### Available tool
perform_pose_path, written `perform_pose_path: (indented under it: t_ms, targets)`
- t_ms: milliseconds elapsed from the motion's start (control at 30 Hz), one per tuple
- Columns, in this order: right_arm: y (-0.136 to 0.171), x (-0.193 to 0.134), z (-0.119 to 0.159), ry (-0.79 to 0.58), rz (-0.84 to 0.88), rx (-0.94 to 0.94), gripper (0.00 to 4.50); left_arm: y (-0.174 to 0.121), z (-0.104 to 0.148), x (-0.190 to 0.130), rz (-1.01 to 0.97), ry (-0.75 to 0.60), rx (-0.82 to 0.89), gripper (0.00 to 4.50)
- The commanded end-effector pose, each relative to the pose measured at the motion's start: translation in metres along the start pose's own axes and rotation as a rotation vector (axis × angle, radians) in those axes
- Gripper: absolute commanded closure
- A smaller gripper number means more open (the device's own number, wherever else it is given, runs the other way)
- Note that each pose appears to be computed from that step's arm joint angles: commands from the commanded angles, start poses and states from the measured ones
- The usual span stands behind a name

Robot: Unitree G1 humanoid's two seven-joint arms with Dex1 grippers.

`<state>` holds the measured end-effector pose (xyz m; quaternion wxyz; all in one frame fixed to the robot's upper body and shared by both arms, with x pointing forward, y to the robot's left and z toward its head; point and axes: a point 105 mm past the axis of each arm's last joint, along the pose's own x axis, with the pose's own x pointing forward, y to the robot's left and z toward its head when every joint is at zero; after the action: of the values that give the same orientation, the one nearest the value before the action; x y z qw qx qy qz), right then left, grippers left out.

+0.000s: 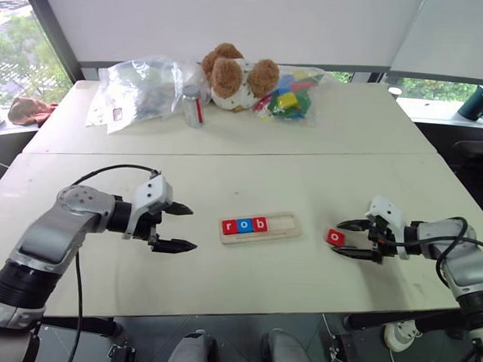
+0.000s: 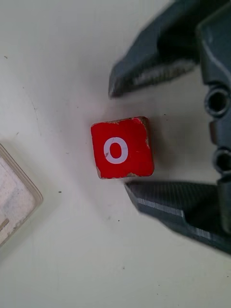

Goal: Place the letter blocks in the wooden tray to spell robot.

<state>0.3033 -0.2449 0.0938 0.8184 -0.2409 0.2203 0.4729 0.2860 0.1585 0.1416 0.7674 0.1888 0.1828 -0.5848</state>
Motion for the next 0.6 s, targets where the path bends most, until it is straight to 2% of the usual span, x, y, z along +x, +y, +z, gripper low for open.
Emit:
perform_pose_path:
  t_ms: [33,133,233,333,400,600]
  targets:
    - [-0.001,-0.003,0.013,-0.036,-0.007,-0.026,3.35,0.002,0.01,-0.003,0.005,-0.006,0.039,0.0]
    - [-0.002,-0.002,0.03,-0.061,0.013,-0.066,3.4,0.003,0.007,-0.003,0.001,0.002,0.038,0.0]
    - [-0.008,0.007,0.069,-0.107,0.061,-0.165,3.4,0.005,0.002,-0.003,-0.001,0.023,0.04,0.0]
    - [-0.011,0.02,0.095,-0.117,0.121,-0.246,3.4,0.005,0.0,0.0,-0.005,0.029,0.043,0.0]
    - [-0.011,0.032,0.104,-0.101,0.174,-0.294,3.4,0.005,-0.001,0.003,-0.008,0.033,0.046,0.0]
    - [-0.011,0.059,0.111,0.01,0.3,-0.41,3.4,0.0,-0.002,0.009,-0.012,0.025,0.043,0.0]
